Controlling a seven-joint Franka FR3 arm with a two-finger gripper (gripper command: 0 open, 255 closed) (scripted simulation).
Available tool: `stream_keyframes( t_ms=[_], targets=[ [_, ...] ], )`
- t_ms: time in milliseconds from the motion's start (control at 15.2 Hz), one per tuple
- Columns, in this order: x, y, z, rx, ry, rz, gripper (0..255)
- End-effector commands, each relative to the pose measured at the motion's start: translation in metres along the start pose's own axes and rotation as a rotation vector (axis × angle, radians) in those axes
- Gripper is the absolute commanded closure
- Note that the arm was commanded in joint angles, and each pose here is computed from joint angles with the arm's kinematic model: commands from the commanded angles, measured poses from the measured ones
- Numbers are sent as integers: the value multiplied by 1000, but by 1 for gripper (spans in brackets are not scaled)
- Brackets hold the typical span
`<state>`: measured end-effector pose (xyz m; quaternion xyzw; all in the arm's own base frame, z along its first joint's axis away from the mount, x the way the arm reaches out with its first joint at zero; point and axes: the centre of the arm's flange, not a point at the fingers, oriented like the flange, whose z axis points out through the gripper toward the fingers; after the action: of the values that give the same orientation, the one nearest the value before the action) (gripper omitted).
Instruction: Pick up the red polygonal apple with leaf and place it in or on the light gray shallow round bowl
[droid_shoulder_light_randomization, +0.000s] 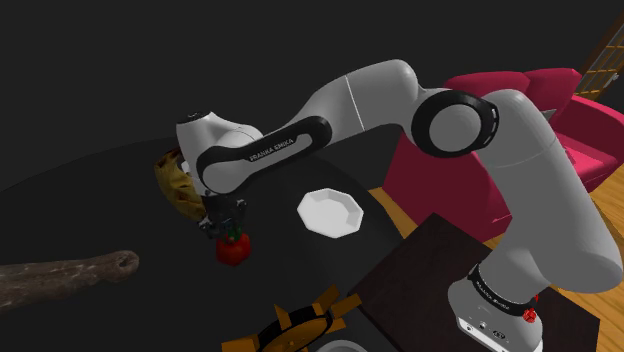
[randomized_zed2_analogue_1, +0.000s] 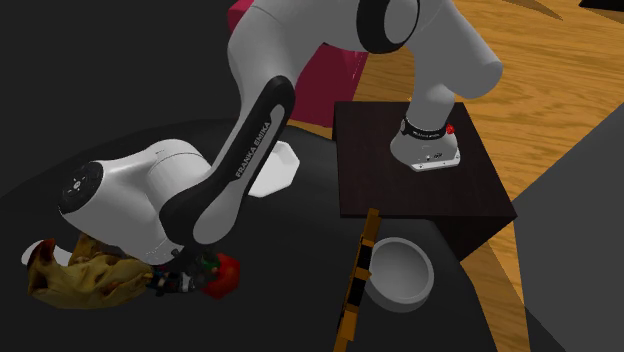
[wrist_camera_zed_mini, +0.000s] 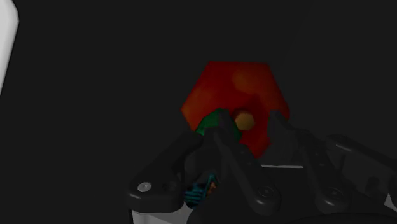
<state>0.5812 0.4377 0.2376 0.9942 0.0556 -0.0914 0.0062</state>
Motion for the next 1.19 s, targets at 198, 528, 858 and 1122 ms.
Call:
stream_keyframes(
  t_ms=[198, 528, 858, 1122],
  targets=[
    [-7, -5, -18, -2, -11, -4, 255],
    [8, 19, -23, 42, 12, 44, 0],
    [22, 41, -13, 83, 33, 87, 0],
    [23, 39, 8, 83, 33, 87, 0]
  ],
)
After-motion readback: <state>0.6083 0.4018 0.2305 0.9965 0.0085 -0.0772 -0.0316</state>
